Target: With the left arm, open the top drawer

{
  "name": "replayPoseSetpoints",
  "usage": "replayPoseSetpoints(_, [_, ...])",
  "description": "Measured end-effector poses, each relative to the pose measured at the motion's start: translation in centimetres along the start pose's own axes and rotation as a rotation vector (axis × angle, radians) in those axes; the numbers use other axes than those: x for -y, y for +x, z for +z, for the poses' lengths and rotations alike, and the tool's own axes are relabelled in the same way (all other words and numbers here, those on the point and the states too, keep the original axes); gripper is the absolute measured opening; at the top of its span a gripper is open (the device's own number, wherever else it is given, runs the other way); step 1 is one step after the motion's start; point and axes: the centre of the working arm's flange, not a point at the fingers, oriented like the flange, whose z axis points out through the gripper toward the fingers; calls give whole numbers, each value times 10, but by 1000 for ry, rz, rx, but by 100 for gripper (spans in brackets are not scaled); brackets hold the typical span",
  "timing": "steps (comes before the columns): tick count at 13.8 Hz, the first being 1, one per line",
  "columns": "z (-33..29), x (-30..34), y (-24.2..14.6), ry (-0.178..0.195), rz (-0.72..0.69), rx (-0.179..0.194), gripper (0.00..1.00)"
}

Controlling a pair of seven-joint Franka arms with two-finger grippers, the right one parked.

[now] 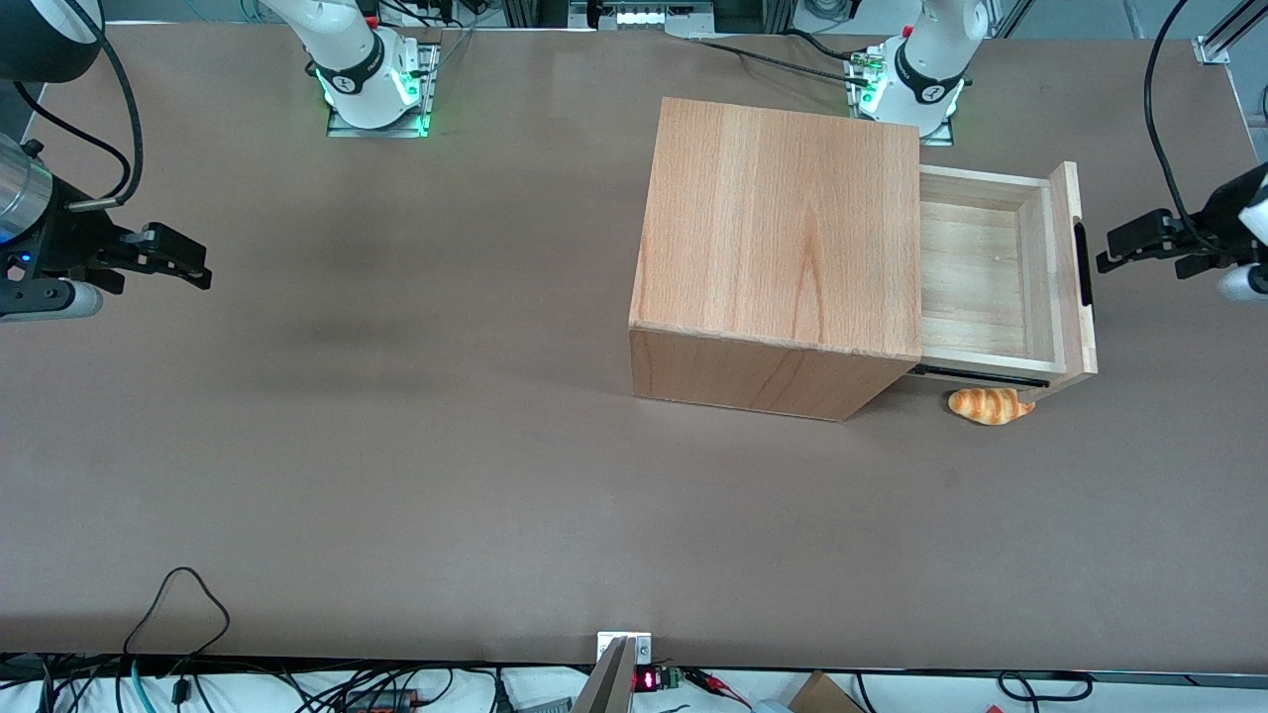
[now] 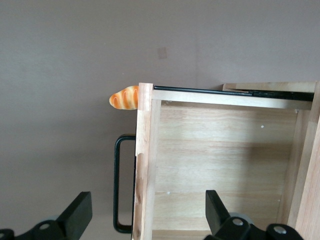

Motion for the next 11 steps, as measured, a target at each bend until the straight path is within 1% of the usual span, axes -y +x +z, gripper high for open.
replayPoseSetpoints(2, [-7,-15,0,23,11,-4,100])
replayPoseSetpoints(4, [-17,-21,-3,29,20,-20,100])
replayPoseSetpoints(9, [-54,-23,-25,35,18,-89,100])
replayPoseSetpoints(11, [-65,-19,-33,34,11,-106,100])
